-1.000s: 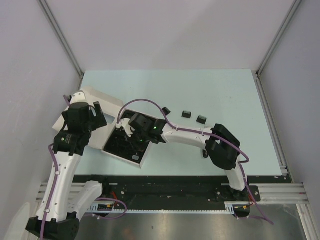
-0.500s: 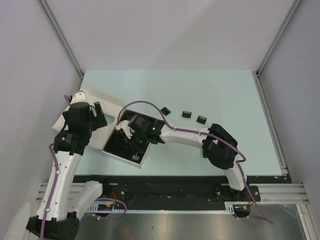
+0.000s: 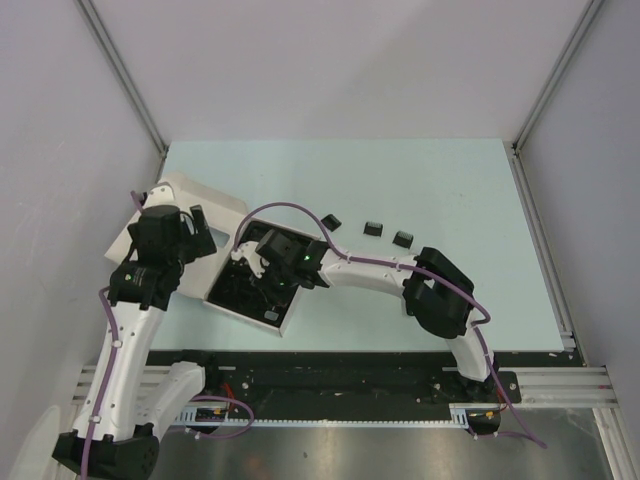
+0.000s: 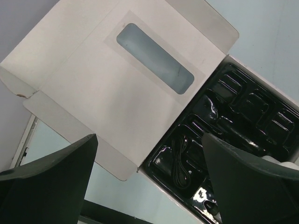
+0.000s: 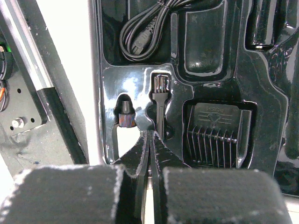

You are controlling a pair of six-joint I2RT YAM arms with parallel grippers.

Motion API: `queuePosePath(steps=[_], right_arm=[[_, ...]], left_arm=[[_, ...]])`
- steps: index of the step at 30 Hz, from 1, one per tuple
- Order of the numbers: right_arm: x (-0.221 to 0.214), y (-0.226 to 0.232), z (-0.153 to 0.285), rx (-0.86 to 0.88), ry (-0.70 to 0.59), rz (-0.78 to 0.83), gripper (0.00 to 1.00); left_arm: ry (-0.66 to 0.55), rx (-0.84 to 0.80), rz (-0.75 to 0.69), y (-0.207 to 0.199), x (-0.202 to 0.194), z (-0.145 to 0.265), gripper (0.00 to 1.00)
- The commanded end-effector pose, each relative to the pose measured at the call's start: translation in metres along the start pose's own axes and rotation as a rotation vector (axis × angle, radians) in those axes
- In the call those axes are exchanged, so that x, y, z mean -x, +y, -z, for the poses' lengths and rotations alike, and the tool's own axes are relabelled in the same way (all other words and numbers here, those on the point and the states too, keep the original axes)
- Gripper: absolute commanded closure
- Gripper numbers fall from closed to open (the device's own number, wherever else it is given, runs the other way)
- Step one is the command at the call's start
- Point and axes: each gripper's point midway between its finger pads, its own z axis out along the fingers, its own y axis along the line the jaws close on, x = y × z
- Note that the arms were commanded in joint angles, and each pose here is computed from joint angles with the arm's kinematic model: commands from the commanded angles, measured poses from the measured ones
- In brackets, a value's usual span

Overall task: Sort the hair-cutting tools
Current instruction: Place the haircut tool in the storage box.

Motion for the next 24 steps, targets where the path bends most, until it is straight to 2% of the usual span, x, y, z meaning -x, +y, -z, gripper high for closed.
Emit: queuePosePath(steps=[1, 3, 9, 24], right_arm=[[0.001, -0.006, -0.007, -0.013, 0.006, -0.04, 1.0], [-0.004, -0.004, -0.009, 0.018, 0.015, -0.062, 1.0], [-0.016, -0.005, -0.011, 0.096, 0.027, -0.123, 1.0], [-0.035, -0.018, -0.017, 0.168, 0.059, -0.222, 1.0]], left_arm=[[0.0, -0.095, -0.001, -0.014, 0.001, 0.004, 0.0], [0.036, -0.202, -0.002, -0.032, -0.009, 0.007, 0.0], [0.119, -0.378, 0.044, -0.059, -0.038, 0.018, 0.13], [0.272, -0.556, 0.108, -0.087, -0.082, 0.029, 0.47]])
